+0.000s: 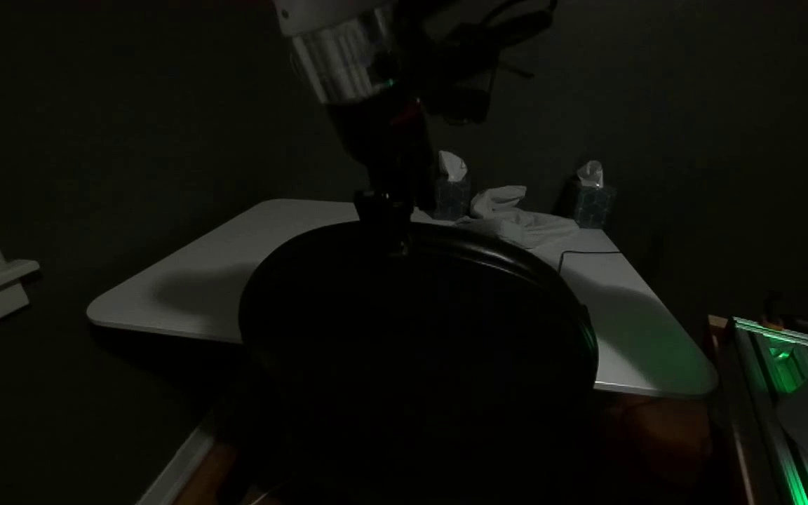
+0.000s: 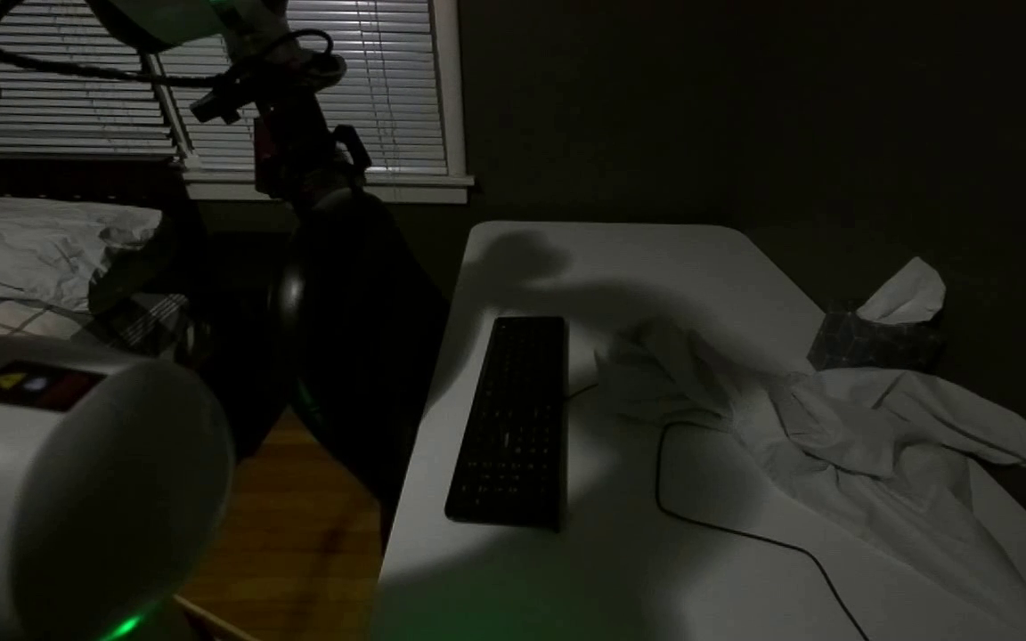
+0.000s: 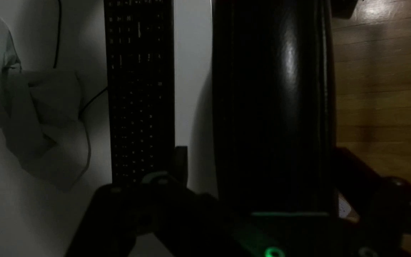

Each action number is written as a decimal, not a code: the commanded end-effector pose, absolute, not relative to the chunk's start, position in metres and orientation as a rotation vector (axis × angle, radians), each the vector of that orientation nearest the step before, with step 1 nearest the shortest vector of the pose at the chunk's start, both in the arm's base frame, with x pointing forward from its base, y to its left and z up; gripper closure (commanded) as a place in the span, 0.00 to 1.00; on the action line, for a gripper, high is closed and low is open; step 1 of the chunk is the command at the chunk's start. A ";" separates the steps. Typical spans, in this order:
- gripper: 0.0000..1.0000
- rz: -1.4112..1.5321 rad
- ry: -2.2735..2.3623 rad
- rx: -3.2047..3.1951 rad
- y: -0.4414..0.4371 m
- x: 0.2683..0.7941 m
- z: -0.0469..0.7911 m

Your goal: Push the black chair inwards towards the table

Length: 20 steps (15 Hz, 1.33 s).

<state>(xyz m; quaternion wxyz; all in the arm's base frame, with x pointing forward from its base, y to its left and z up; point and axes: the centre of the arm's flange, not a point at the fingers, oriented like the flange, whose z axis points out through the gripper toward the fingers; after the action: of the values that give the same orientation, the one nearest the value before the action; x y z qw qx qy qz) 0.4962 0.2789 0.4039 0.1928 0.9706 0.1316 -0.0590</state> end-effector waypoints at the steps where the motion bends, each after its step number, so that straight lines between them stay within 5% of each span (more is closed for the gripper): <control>1: 0.00 -0.133 0.356 2.804 0.267 0.502 0.474; 20: 0.00 0.085 0.344 3.001 0.147 0.461 0.662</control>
<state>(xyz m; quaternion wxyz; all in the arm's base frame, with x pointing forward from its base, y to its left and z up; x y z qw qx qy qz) 0.4784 0.1747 0.6565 0.0571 0.9909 0.1157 0.0371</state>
